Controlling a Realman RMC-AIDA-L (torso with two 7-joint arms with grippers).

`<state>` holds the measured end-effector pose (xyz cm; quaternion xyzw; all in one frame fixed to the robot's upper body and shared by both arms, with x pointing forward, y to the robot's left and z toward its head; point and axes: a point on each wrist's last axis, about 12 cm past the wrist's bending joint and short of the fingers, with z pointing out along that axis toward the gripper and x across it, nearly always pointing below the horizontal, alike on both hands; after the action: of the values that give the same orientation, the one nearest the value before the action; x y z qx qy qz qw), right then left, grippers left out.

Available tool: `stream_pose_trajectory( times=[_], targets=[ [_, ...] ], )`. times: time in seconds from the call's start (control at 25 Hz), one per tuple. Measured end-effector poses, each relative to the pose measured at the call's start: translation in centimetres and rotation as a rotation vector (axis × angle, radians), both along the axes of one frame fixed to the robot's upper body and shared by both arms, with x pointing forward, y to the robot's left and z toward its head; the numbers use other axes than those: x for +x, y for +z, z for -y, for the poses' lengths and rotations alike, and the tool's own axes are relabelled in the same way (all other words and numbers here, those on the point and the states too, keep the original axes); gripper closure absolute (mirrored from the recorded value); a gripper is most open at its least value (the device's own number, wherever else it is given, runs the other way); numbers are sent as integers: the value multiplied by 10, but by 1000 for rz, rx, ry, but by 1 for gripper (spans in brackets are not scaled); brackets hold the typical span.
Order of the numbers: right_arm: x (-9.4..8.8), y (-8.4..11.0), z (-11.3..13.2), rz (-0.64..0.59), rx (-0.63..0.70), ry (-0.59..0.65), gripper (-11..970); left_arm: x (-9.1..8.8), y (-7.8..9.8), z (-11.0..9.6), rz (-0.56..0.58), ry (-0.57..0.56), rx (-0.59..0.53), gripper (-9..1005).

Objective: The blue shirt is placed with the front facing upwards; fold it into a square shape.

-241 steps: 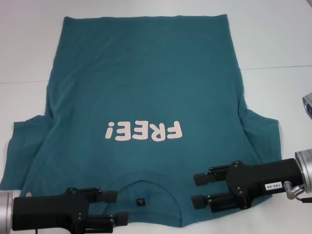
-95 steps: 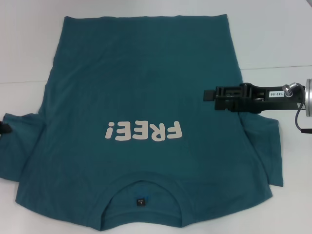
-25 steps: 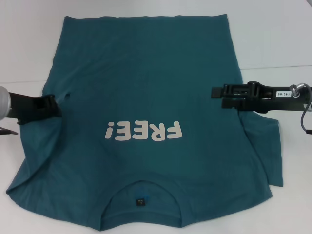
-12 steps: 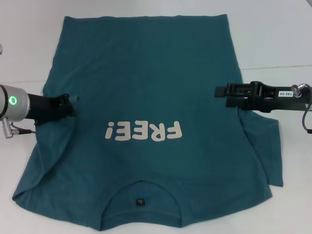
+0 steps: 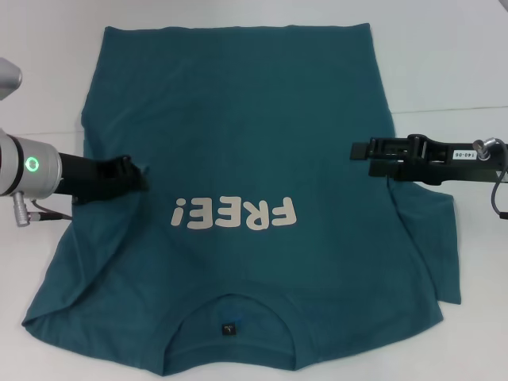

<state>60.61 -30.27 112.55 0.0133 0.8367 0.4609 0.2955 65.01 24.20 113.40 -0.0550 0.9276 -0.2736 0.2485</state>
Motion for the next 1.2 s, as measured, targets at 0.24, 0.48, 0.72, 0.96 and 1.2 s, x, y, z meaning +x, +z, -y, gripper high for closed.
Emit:
stream_pose_trajectory(
  times=[0.24, 0.48, 0.72, 0.96, 1.2],
  targets=[
    [1, 0, 1, 2, -5, -9, 213, 1, 4, -4, 9, 14, -16, 750],
    [-1, -3, 3, -5, -7, -21, 212, -3, 10, -17, 53, 47, -40, 491],
    [-1, -3, 4, -5, -5, -23, 213, -13, 0, -39, 26, 96, -32, 413],
    [-1, -3, 5, -4, -4, -26, 212, -18, -11, -44, 3, 110, -22, 412],
    [-1, -3, 5, -5, -4, -25, 213, -22, -20, -41, -18, 90, -20, 412]
  ],
)
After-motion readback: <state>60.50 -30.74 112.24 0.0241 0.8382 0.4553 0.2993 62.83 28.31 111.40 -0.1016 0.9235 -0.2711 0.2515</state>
